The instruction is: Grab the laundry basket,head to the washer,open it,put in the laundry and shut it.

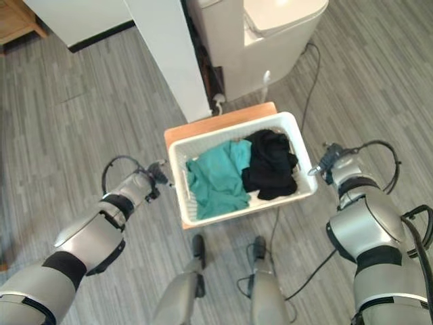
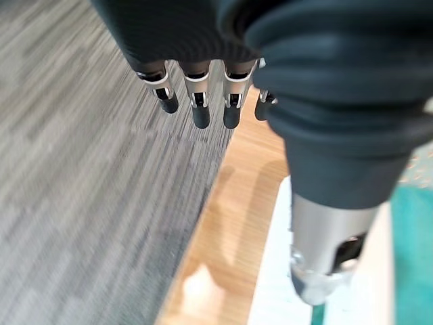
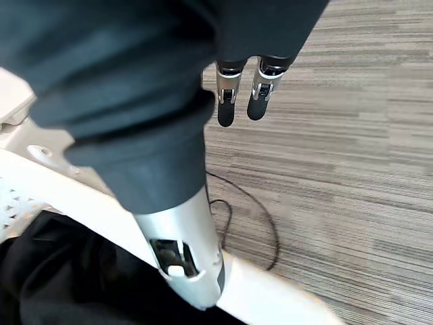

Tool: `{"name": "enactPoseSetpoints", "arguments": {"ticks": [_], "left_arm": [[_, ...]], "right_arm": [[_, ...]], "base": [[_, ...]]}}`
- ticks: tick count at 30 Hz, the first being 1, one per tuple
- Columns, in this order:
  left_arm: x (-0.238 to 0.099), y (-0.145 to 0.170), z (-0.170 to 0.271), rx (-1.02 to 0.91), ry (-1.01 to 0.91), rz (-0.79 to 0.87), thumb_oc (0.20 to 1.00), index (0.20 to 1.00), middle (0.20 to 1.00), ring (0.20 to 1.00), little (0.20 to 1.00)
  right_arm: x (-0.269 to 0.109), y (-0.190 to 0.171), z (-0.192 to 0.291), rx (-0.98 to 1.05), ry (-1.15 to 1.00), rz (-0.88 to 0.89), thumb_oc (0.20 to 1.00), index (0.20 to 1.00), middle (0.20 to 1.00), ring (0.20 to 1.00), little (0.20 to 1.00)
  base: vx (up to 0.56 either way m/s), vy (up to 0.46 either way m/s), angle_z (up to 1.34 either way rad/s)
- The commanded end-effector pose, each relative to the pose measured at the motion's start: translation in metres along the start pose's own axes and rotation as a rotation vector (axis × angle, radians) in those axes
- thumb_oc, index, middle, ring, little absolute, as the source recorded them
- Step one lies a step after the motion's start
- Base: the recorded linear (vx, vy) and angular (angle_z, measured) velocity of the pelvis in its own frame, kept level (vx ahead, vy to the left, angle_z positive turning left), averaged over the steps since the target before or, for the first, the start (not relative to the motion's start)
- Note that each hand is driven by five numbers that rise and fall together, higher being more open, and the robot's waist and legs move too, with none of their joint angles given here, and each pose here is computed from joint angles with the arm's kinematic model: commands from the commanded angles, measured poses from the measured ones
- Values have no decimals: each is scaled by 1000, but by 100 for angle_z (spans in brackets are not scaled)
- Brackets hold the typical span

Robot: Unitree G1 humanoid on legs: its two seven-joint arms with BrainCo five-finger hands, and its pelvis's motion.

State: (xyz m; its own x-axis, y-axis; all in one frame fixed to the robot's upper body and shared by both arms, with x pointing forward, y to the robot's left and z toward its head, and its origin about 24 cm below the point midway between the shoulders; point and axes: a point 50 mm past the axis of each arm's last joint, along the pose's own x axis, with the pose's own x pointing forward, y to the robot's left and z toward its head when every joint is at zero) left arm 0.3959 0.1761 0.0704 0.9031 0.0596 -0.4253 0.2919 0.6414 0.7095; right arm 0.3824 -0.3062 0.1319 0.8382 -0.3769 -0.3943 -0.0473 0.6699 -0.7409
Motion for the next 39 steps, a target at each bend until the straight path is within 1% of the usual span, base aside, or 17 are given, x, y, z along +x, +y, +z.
{"name": "enactPoseSetpoints", "arguments": {"ticks": [1, 2, 4, 7, 10, 14, 18, 21, 23, 24, 25, 26, 31, 33, 34, 37, 39], "left_arm": [[-2, 24, 26, 1, -53, 54, 1000, 1000, 1000, 1000, 1000], [-1, 12, 18, -62, -44, 1, 1000, 1000, 1000, 1000, 1000], [0, 6, 17, -74, -49, -19, 1000, 1000, 1000, 1000, 1000], [0, -12, 8, -101, -24, -95, 1000, 1000, 1000, 1000, 1000], [0, -16, 0, -49, 1, -125, 1000, 1000, 1000, 1000, 1000], [0, -12, -5, -22, 21, -127, 1000, 1000, 1000, 1000, 1000], [0, -22, -7, -62, 27, -149, 1000, 1000, 1000, 1000, 1000], [-1, -36, -6, -98, 24, -187, 1000, 1000, 1000, 1000, 1000], [-2, -46, -5, -136, 23, -214, 1000, 1000, 1000, 1000, 1000], [-3, -55, -7, -166, 27, -242, 1000, 1000, 1000, 1000, 1000], [-3, -55, -7, -166, 27, -242, 1000, 1000, 1000, 1000, 1000], [-4, -66, -12, -212, 42, -261, 1000, 1000, 1000, 1000, 1000], [-5, -74, -15, -258, 58, -271, 1000, 1000, 1000, 1000, 1000], [-7, -89, -14, -371, 69, -302, 1000, 1000, 1000, 1000, 1000], [-7, -89, -14, -371, 69, -302, 1000, 1000, 1000, 1000, 1000], [-8, -96, 1, -536, 35, -304, 1000, 1000, 1000, 1000, 1000], [-8, -96, 3, -544, 26, -303, 1000, 1000, 1000, 1000, 1000]], "right_arm": [[-7, -32, 7, -43, 18, -82, 1000, 1000, 1000, 1000, 1000], [-6, -31, 2, -52, 36, -72, 1000, 1000, 1000, 1000, 1000], [-6, -30, -2, -62, 49, -69, 1000, 1000, 1000, 1000, 1000], [-5, -27, -15, -111, 98, -52, 1000, 1000, 1000, 1000, 1000], [-4, -24, -27, -137, 133, -41, 1000, 1000, 1000, 1000, 1000], [-4, -22, -42, -107, 159, -35, 1000, 1000, 1000, 1000, 1000], [-4, -21, -46, -77, 161, -36, 1000, 1000, 1000, 1000, 1000], [-3, -20, -44, -65, 154, -39, 1000, 1000, 1000, 1000, 1000], [-3, -18, -42, -57, 147, -38, 1000, 1000, 1000, 1000, 1000], [-2, -15, -39, -44, 135, -35, 1000, 1000, 1000, 1000, 1000], [-2, -15, -39, -44, 135, -35, 1000, 1000, 1000, 1000, 1000], [-1, -10, -37, 7, 116, -26, 1000, 1000, 1000, 1000, 1000], [0, -3, -40, 17, 120, -10, 1000, 1000, 1000, 1000, 1000], [0, 0, -42, 8, 127, -1, 1000, 1000, 1000, 1000, 1000], [0, 0, -42, 8, 127, -1, 1000, 1000, 1000, 1000, 1000], [0, 0, -43, 19, 131, -11, 1000, 1000, 1000, 1000, 1000], [0, 1, -43, 19, 131, -12, 1000, 1000, 1000, 1000, 1000]], "base": [[38, -18, 5], [60, -19, 4], [48, -11, 11], [62, -6, 9], [66, -7, 10], [24, -19, 17], [-14, -16, 0], [-10, -1, -1], [0, 0, 0], [0, 0, 0], [0, 0, 0], [0, 0, 0], [0, 0, 0], [0, 0, 0], [0, 0, 0], [0, 0, 0], [0, 0, 0]]}}
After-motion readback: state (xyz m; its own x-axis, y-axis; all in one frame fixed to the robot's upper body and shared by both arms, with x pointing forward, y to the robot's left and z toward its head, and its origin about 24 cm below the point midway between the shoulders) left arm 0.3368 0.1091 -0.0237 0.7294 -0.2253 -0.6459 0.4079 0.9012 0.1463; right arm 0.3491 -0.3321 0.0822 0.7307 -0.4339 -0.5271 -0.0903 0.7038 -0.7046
